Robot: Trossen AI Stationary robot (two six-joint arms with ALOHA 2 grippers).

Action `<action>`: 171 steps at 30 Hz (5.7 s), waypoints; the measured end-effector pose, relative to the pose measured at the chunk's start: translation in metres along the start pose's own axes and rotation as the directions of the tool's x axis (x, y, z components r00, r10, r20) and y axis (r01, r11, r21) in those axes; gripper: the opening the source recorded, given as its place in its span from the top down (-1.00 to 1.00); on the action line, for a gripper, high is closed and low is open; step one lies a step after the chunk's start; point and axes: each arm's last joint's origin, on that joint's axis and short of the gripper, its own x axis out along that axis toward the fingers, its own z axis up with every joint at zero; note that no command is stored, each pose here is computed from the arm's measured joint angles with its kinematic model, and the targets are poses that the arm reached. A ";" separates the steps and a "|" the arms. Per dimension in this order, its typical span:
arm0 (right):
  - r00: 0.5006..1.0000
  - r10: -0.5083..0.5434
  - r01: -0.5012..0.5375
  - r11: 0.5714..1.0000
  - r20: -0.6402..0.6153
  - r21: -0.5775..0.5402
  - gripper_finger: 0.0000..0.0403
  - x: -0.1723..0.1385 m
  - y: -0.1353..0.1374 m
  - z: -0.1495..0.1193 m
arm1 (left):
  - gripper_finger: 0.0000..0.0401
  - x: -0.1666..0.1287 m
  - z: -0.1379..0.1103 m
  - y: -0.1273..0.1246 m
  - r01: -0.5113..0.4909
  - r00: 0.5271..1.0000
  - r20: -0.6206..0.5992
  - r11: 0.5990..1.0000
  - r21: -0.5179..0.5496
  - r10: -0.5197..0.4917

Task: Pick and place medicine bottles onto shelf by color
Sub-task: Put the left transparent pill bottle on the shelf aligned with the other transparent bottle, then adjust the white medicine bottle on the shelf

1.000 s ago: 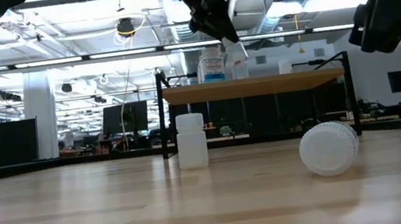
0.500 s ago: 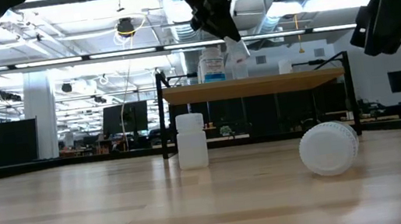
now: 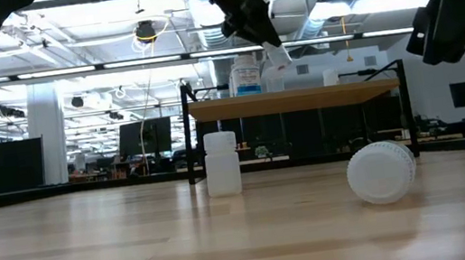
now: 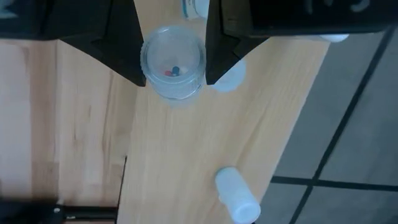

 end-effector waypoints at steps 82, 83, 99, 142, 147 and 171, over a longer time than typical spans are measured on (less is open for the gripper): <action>0.998 -0.026 0.026 1.000 -0.055 -0.004 0.35 0.000 -0.003 -0.005 | 0.03 0.030 -0.009 -0.003 -0.036 0.996 -0.081 0.997 0.071 0.042; 0.998 -0.026 0.026 1.000 -0.055 -0.004 0.35 0.000 -0.003 -0.005 | 0.03 0.030 -0.008 -0.003 -0.038 0.996 -0.073 0.997 0.071 0.043; 0.998 -0.027 0.027 1.000 -0.055 -0.004 0.35 0.000 -0.003 -0.005 | 0.03 -0.016 -0.010 -0.071 0.125 0.956 -0.287 0.965 0.231 -0.055; 0.732 -0.289 0.458 0.879 0.617 -0.131 0.35 -0.079 -0.078 0.153 | 0.03 -0.234 -0.079 0.005 0.019 0.969 -0.246 1.000 0.007 -0.016; 0.678 -0.303 0.481 0.872 0.670 -0.093 0.35 -0.100 -0.079 0.170 | 0.03 -0.218 -0.118 -0.003 0.016 0.973 -0.229 1.000 -0.015 -0.019; 0.778 -0.624 0.627 0.761 0.075 -0.167 0.35 -0.111 -0.144 0.298 | 0.03 -0.122 -0.242 -0.050 -0.079 0.948 0.291 0.981 -0.179 0.129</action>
